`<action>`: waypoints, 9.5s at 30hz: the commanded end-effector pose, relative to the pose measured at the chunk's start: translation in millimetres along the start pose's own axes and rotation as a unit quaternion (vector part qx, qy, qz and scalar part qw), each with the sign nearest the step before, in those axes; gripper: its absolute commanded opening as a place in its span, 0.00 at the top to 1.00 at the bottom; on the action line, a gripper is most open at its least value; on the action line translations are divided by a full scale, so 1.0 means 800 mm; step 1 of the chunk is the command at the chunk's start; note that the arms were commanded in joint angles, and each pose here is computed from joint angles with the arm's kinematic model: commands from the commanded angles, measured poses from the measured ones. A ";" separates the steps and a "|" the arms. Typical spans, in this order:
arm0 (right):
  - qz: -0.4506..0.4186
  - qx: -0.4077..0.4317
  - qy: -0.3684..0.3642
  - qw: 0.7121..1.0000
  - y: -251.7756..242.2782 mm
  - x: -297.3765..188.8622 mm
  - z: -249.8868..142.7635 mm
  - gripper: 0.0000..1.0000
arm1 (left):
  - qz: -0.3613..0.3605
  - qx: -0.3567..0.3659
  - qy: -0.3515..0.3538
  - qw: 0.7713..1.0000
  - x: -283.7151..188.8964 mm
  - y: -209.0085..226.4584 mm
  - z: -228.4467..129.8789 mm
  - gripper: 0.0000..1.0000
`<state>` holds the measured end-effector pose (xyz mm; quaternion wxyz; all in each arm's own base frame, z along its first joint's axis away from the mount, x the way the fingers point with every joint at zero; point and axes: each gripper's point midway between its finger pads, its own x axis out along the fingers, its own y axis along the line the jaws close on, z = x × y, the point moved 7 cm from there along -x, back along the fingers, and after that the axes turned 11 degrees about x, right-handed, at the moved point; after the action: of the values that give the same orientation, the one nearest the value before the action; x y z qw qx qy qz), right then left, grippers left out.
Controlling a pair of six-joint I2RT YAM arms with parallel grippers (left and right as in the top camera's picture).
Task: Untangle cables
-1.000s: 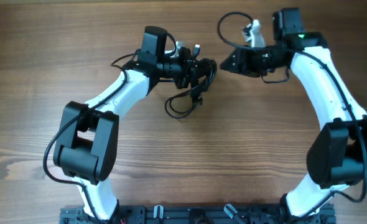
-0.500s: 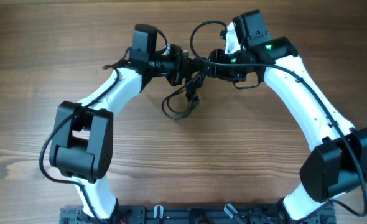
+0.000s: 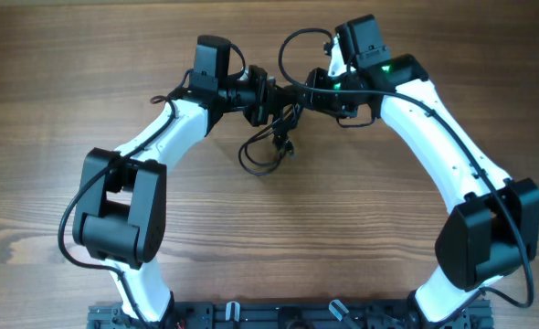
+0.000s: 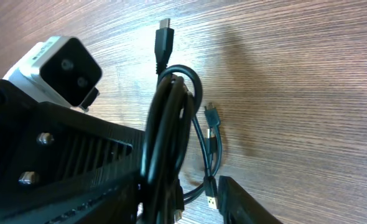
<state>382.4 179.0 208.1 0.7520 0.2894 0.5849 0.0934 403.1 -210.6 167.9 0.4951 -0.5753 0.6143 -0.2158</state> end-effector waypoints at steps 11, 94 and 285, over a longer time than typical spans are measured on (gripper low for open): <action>-0.099 0.014 -0.018 0.995 -0.034 0.039 0.008 0.96 | -0.057 0.080 0.053 0.994 0.000 -0.047 -0.029 0.96; 0.025 0.001 0.076 0.997 0.058 0.063 -0.079 0.67 | -0.041 0.291 -0.012 0.956 -0.076 -0.006 0.005 0.96; 0.245 -0.438 0.059 0.863 0.091 -0.071 -0.124 0.96 | 0.354 0.118 -0.205 0.905 -0.100 0.148 0.055 0.93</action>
<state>291.3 253.2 229.2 0.6980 0.0306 0.4899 0.5214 374.6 -97.8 92.8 0.7293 -0.2898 0.6197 0.0091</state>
